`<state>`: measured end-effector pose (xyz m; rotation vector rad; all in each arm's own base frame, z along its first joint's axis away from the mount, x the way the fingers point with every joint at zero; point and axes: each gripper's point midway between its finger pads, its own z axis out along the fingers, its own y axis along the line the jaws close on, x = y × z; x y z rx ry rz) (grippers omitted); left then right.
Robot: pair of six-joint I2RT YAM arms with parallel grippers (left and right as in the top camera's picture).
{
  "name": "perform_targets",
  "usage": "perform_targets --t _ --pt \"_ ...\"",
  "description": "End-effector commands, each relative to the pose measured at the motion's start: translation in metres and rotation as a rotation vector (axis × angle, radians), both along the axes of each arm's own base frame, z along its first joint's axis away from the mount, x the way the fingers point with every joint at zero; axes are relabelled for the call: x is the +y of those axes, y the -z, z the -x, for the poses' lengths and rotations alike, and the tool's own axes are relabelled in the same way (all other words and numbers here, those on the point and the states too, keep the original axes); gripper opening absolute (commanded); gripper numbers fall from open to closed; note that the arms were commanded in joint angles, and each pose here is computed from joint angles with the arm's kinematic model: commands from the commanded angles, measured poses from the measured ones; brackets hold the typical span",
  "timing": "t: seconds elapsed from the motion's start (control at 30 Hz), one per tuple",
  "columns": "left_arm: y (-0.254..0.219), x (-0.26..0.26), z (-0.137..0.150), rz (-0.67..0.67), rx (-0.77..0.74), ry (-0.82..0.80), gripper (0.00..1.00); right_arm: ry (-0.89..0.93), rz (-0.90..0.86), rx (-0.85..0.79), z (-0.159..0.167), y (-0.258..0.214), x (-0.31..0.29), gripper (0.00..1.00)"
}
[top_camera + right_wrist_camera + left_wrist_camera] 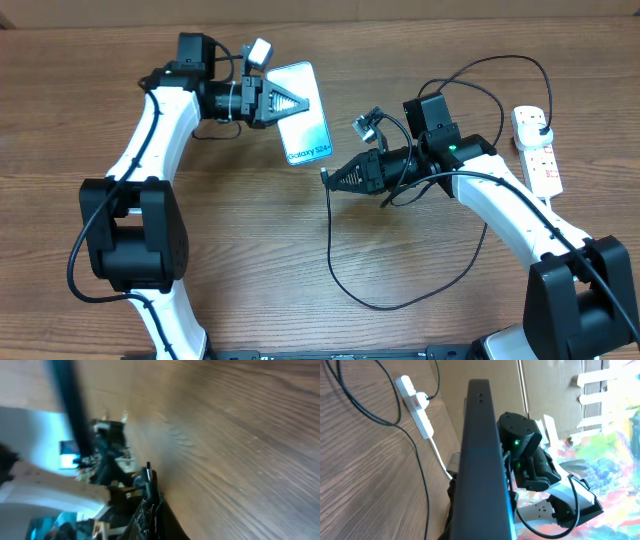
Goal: Plug charger to phone and switch on socket
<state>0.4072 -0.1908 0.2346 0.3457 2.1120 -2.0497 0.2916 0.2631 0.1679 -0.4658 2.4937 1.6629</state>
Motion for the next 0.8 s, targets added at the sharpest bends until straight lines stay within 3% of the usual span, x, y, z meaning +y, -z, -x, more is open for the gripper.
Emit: perform_targets --t 0.0,0.13,0.37,0.67,0.77 --pt "-0.011 0.008 -0.003 0.024 -0.004 -0.011 0.04 0.168 0.205 -0.024 -0.025 0.022 -0.02 0.04" --pt "-0.005 0.016 -0.009 -0.007 0.002 -0.044 0.04 0.296 0.373 0.006 -0.035 0.051 -0.031 0.04" --pt "-0.003 0.034 -0.017 -0.023 0.013 -0.092 0.04 0.367 0.506 0.087 -0.037 0.098 -0.02 0.04" --pt "-0.003 0.036 -0.018 -0.023 0.013 -0.098 0.04 0.414 0.531 0.184 -0.045 0.138 -0.015 0.05" --pt "-0.003 0.036 -0.018 -0.023 0.012 -0.098 0.04 0.413 0.527 0.18 -0.048 0.145 -0.013 0.24"
